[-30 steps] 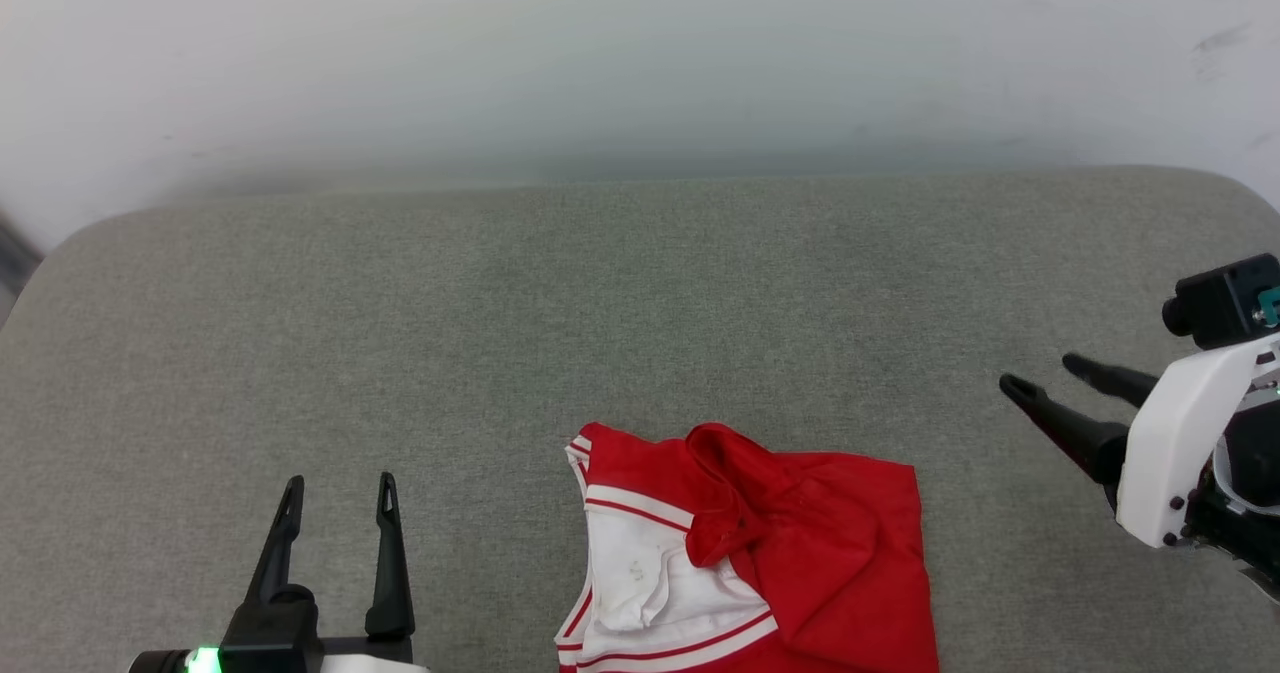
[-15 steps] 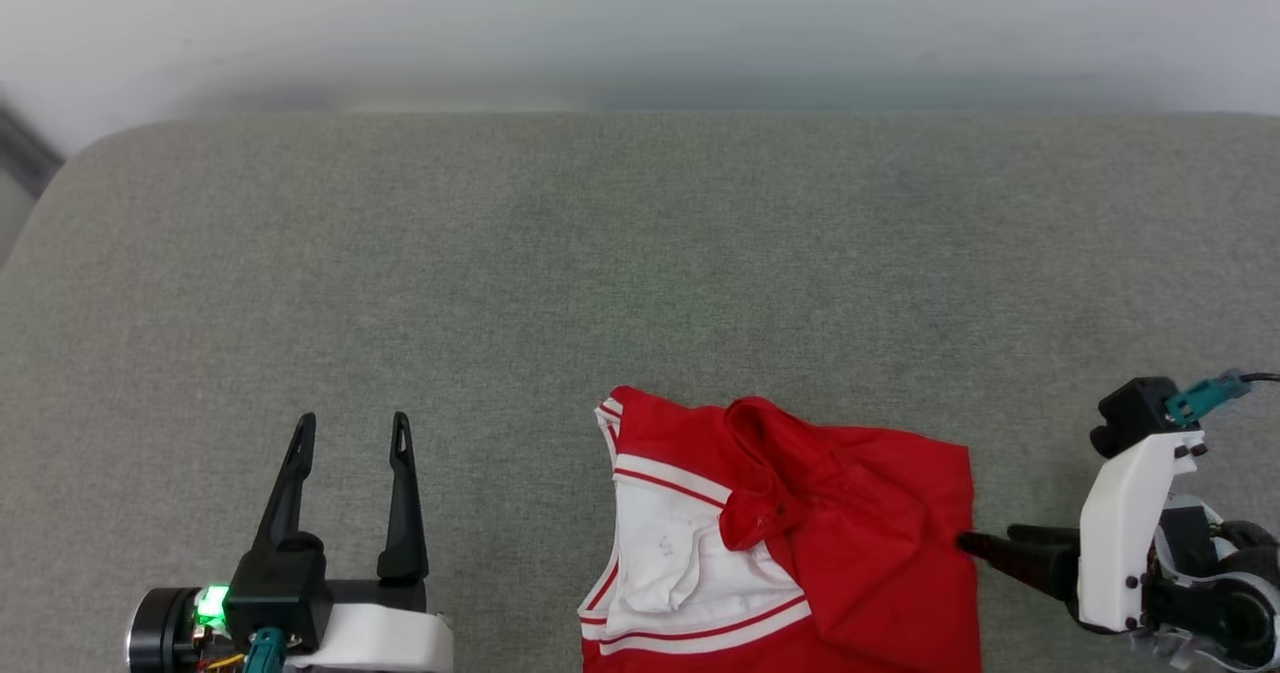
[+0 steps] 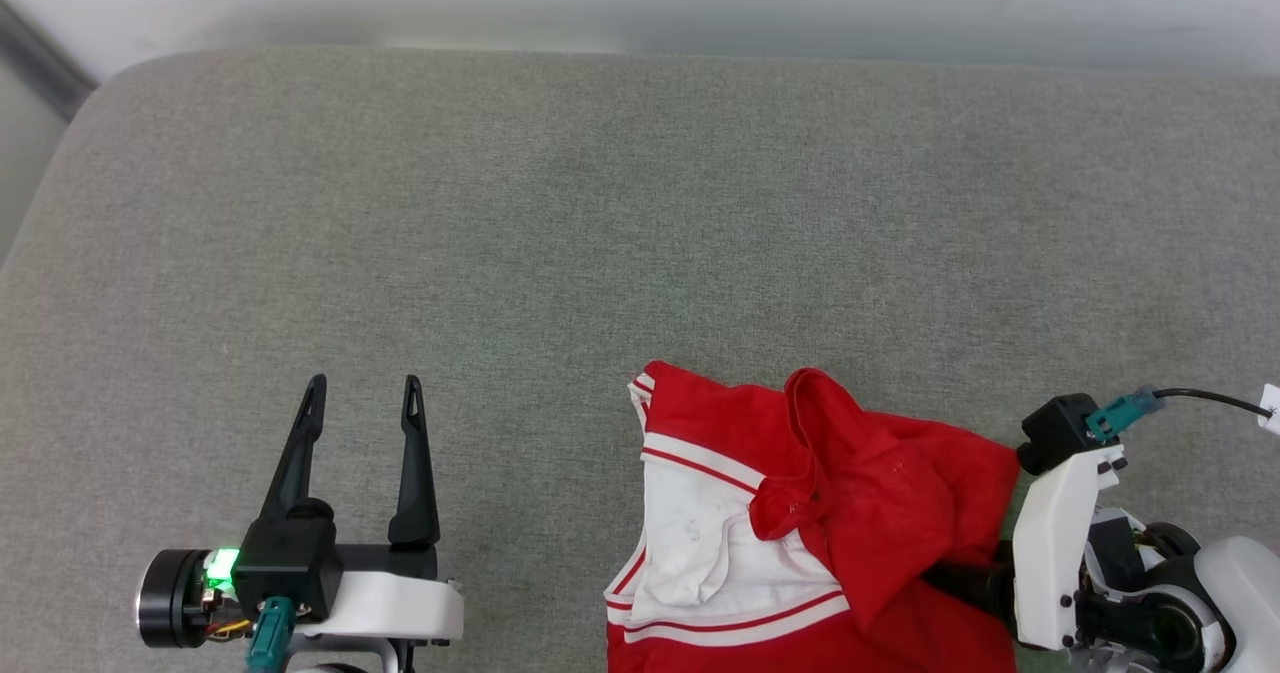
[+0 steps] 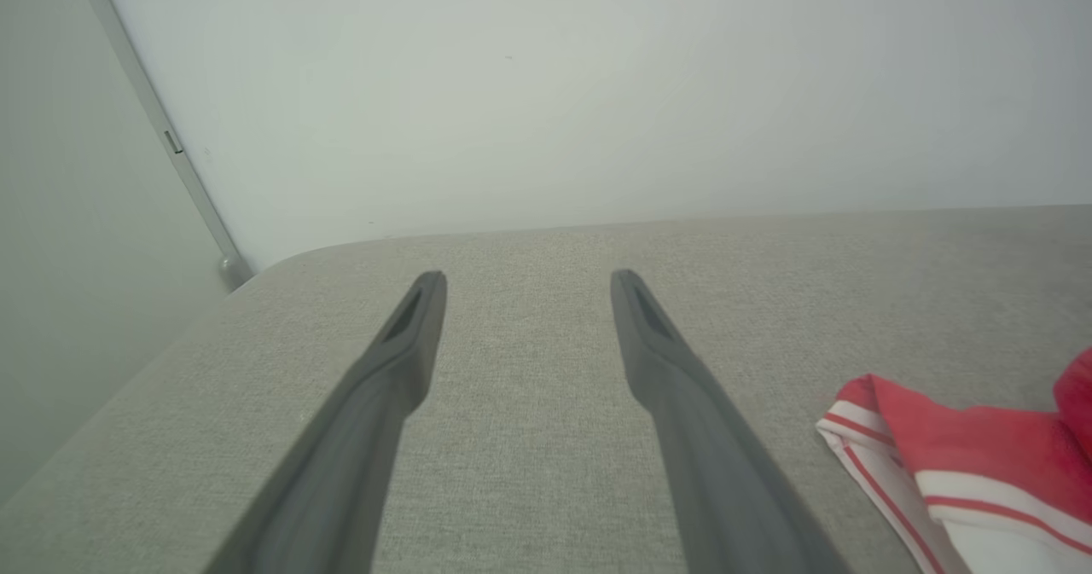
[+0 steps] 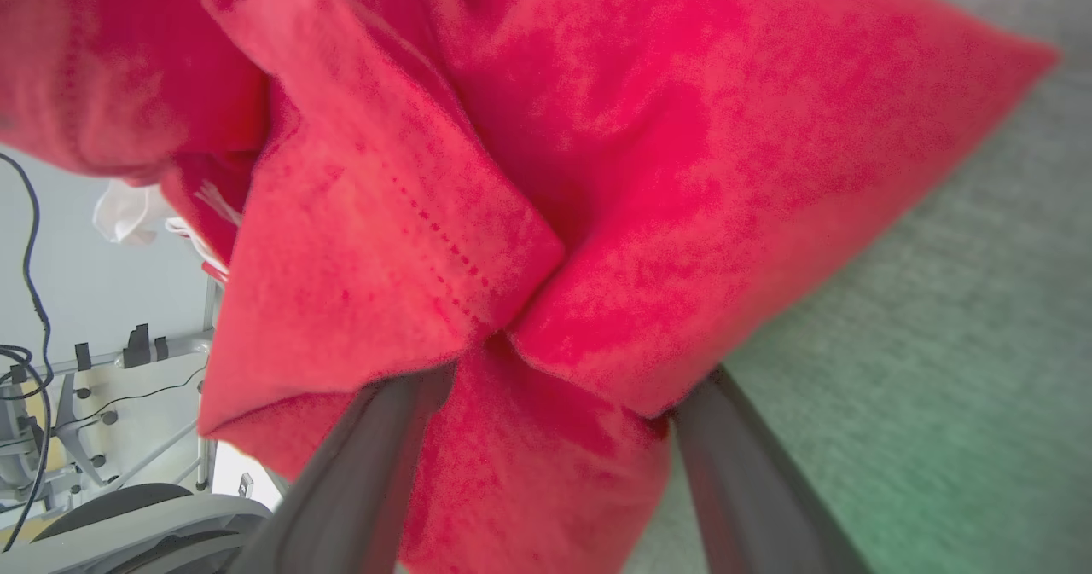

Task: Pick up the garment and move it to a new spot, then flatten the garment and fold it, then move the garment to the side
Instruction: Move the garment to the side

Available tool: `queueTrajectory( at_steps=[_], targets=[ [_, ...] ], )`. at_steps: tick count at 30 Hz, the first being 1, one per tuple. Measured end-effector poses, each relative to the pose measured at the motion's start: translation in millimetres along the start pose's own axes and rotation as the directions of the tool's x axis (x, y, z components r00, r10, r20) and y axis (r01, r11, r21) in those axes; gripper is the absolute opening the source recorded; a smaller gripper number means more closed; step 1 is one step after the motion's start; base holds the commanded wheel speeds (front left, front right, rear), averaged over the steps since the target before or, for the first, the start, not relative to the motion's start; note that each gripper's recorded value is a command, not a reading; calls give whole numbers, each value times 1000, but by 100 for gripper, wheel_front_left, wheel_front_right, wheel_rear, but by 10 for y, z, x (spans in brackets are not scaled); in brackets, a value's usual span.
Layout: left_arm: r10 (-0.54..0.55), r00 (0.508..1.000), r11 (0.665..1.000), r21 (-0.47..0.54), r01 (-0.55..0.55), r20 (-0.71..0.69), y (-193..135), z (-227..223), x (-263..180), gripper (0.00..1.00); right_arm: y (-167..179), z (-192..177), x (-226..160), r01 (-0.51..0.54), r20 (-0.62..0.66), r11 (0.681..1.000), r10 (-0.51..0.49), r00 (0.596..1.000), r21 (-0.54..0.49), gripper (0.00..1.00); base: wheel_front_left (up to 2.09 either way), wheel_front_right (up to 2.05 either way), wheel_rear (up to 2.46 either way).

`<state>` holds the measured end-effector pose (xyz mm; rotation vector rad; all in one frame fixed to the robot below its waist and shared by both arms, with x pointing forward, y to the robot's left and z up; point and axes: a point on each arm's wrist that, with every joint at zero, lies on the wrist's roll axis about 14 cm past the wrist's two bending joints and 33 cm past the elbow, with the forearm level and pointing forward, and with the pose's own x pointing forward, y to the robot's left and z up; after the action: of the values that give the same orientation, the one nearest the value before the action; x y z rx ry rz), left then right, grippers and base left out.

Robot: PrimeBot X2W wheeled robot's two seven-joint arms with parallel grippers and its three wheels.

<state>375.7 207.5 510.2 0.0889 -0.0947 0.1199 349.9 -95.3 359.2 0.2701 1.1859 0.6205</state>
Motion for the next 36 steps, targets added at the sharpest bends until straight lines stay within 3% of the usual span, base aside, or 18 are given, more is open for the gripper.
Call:
queueTrajectory(
  at_steps=[1, 2, 9, 13, 19, 23, 29, 36],
  targets=[
    [3, 1000, 1000, 1, -3, 3, 9, 10, 4, 100, 7, -3, 12, 0, -2, 1000, 0, 1000, -10, 44, 0, 0, 0],
    [3, 1000, 1000, 1, -3, 6, 11, 19, 5, 100, 5, 10, 16, 3, 8, 1000, -3, 1000, -16, 0, 0, 0, 0],
    [11, 1000, 1000, -3, -11, 19, 34, 76, -56, 100, 112, 182, -35, 4, 86, 996, 3, 996, -85, 0, 0, 0, 0],
    [10, 999, 1000, -11, -10, 33, 29, 131, -112, 100, 224, 400, -205, 21, 159, 984, 8, 987, -177, 0, 0, 0, 0],
    [-17, 999, 999, -34, 18, 37, -89, 146, -153, 100, 324, 698, -654, 122, 273, 926, -22, 962, -356, 0, 0, 0, 0],
    [-80, 996, 995, -54, 82, 41, -308, 147, -102, 100, 315, 828, -1038, 210, 355, 883, -53, 933, -420, 0, 0, 0, 0],
    [-176, 982, 981, -74, 180, 61, -676, 172, 58, 100, 65, 850, -1595, 370, 454, 829, -161, 876, -419, 0, 0, 0, 0],
    [-297, 951, 950, -74, 303, 85, -1101, 143, 333, 100, -427, 846, -2058, 537, 530, 774, -316, 787, -335, 0, 0, 0, 0]
  ],
)
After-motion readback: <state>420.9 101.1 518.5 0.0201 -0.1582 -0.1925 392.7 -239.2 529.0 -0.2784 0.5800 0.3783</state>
